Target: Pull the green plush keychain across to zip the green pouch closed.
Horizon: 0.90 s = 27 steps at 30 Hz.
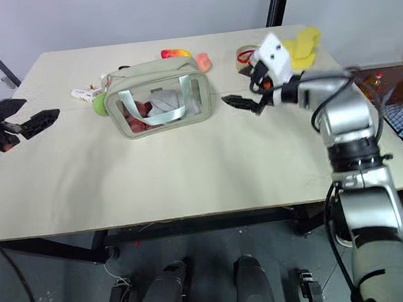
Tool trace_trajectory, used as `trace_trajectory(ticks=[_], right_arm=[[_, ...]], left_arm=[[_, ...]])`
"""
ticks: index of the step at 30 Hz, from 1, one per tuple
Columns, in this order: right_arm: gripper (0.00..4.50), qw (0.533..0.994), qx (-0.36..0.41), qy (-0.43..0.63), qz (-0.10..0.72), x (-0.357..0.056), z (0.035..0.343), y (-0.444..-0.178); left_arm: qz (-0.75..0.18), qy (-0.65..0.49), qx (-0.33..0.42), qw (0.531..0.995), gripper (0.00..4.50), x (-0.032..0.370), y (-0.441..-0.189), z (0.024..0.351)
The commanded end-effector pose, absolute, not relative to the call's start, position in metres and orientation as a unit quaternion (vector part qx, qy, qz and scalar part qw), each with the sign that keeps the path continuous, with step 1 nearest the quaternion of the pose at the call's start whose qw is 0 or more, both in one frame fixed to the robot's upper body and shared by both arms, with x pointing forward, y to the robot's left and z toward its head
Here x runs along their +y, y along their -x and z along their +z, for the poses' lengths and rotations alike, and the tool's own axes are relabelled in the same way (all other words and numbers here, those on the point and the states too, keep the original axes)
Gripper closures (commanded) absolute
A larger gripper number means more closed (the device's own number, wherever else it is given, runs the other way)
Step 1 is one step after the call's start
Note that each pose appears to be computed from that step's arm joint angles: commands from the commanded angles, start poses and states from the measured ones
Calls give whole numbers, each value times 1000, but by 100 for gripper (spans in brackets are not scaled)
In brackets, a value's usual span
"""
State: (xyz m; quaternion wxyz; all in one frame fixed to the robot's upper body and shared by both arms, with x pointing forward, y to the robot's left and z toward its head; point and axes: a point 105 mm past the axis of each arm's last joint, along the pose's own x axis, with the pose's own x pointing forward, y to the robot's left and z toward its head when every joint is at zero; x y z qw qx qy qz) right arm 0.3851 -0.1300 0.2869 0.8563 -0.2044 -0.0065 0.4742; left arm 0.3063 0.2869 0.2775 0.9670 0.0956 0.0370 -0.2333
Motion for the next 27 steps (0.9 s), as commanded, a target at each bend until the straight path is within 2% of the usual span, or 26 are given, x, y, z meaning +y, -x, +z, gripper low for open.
trace_trajectory(ticks=[1,14,19,24,27], right_arm=[[0,835,-15,200,512,-120,302,-380],[0,825,-30,222,519,-100,301,-390],[0,797,-53,251,547,-66,312,-395],[0,747,-65,295,592,-15,316,-396],[0,734,-62,325,594,7,311,-401]], left_arm=[[-281,-113,47,952,4,282,-301,285],[-260,-117,30,958,4,288,-306,291],[-280,-95,13,955,4,271,-300,290],[-315,-72,-5,946,4,231,-274,283],[-301,-67,-9,951,4,223,-268,277]])
